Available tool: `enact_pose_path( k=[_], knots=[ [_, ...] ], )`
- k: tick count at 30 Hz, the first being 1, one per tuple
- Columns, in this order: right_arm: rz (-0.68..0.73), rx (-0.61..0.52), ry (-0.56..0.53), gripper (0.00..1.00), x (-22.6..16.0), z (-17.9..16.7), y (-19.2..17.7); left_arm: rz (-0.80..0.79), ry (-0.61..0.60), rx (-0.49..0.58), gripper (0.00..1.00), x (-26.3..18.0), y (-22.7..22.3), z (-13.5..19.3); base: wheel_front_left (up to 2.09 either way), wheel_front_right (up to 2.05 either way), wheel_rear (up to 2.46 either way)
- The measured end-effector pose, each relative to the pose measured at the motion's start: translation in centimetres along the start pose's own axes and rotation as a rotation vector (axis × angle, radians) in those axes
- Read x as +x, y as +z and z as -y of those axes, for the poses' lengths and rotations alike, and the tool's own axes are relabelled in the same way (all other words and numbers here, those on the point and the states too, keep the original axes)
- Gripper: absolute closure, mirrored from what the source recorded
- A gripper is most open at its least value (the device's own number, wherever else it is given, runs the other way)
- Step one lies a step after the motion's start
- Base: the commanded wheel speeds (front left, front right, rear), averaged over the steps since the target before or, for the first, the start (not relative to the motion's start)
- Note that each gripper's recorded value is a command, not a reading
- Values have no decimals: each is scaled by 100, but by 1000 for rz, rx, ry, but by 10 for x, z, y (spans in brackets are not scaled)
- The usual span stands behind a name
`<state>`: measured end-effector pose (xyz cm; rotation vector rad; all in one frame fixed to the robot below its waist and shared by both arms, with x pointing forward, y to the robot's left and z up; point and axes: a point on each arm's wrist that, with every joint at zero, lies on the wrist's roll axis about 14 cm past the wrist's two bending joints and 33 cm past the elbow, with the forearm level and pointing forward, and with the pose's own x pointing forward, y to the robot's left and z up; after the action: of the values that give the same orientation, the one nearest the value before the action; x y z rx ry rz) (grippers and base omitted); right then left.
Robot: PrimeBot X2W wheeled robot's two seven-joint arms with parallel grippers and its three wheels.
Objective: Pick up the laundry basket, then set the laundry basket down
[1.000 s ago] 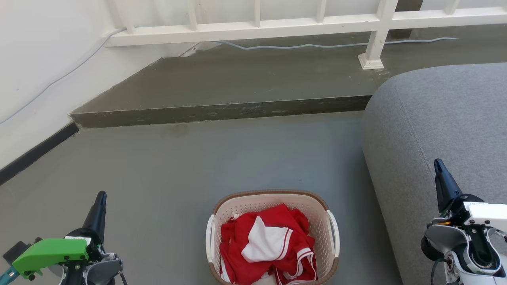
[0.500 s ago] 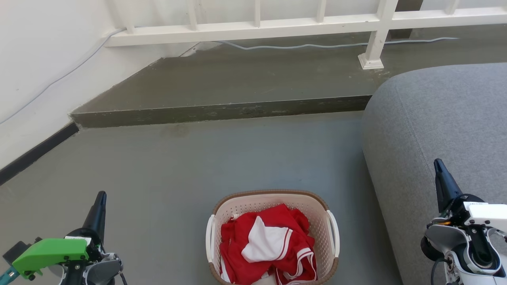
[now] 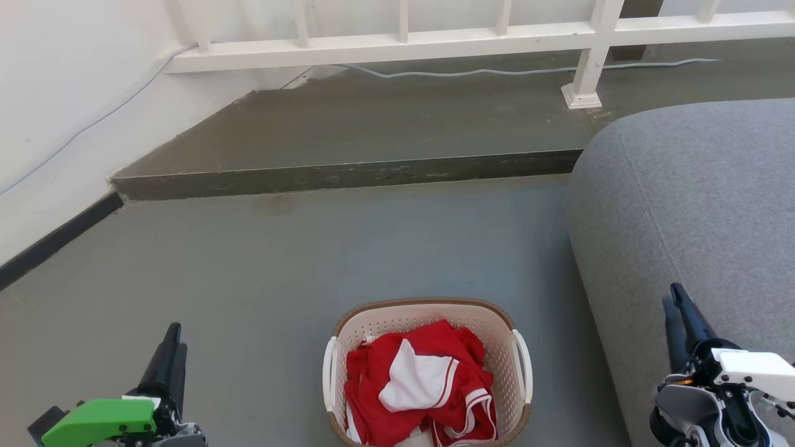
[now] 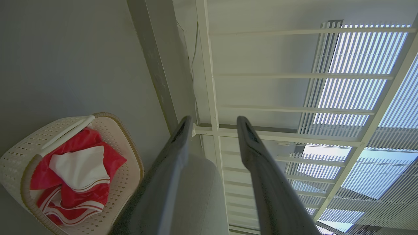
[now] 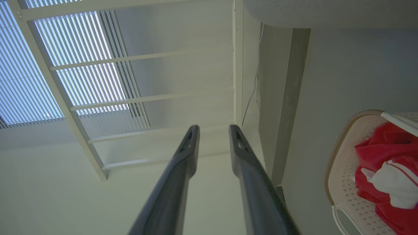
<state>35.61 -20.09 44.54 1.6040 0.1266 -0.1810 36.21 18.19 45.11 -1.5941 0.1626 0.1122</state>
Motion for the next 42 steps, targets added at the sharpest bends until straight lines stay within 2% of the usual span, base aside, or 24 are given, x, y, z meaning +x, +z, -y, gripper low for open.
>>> enact_pose_path(
  k=[5,20,34,42],
  knots=[
    [2,7,-11,0,-2,4,-2,3,9,-7,0,-2,-2,-4,0,0,0],
    [11,-12,51,0,3,-17,-8,34,-35,29,0,0,1,11,0,0,0],
    [8,-181,104,0,7,-35,-14,17,-95,205,0,5,-8,32,0,0,0],
    [-8,-342,118,0,8,-38,-18,-9,-126,360,0,8,-16,40,0,0,0]
  ],
)
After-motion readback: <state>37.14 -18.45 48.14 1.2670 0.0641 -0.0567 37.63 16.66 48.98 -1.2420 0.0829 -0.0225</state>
